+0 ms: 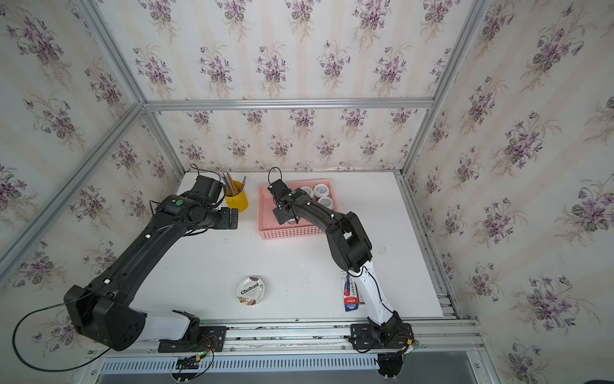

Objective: Put the yogurt in the basket
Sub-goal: Place the yogurt in the basket.

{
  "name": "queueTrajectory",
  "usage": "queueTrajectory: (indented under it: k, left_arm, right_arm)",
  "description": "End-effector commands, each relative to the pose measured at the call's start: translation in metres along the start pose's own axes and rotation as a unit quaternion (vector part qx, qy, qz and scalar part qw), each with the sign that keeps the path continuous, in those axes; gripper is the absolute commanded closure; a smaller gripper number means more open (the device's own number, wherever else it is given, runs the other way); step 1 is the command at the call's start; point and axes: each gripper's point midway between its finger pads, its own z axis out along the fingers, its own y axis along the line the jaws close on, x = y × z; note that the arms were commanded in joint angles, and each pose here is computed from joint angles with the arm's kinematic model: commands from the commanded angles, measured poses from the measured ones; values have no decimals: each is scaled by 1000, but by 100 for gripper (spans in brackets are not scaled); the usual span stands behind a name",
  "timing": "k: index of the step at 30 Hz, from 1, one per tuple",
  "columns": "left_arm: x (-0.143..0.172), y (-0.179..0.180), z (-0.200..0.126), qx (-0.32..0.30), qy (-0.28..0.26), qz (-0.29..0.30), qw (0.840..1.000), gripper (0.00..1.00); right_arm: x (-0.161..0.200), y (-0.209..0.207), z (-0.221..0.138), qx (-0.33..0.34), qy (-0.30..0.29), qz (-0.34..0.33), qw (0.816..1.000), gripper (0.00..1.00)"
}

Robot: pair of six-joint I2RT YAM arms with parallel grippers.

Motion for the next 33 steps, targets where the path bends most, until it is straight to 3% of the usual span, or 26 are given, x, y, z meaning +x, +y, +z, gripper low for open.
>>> queueTrajectory:
  k: [1,17,33]
  left_arm:
    - [-5,1,-1,-3,-8,0,1000,1]
    - [-5,1,-1,-3,-9,-1,1000,1]
    - [-5,2,-2,-5,-10,-3,1000,1]
  right_arm:
    - [-1,-4,3,6,-2,2,1000,19]
    - [-6,-5,-11,-3,-12,2,1000,10]
    - [-7,-7,-20,-2,-21,4,1000,21]
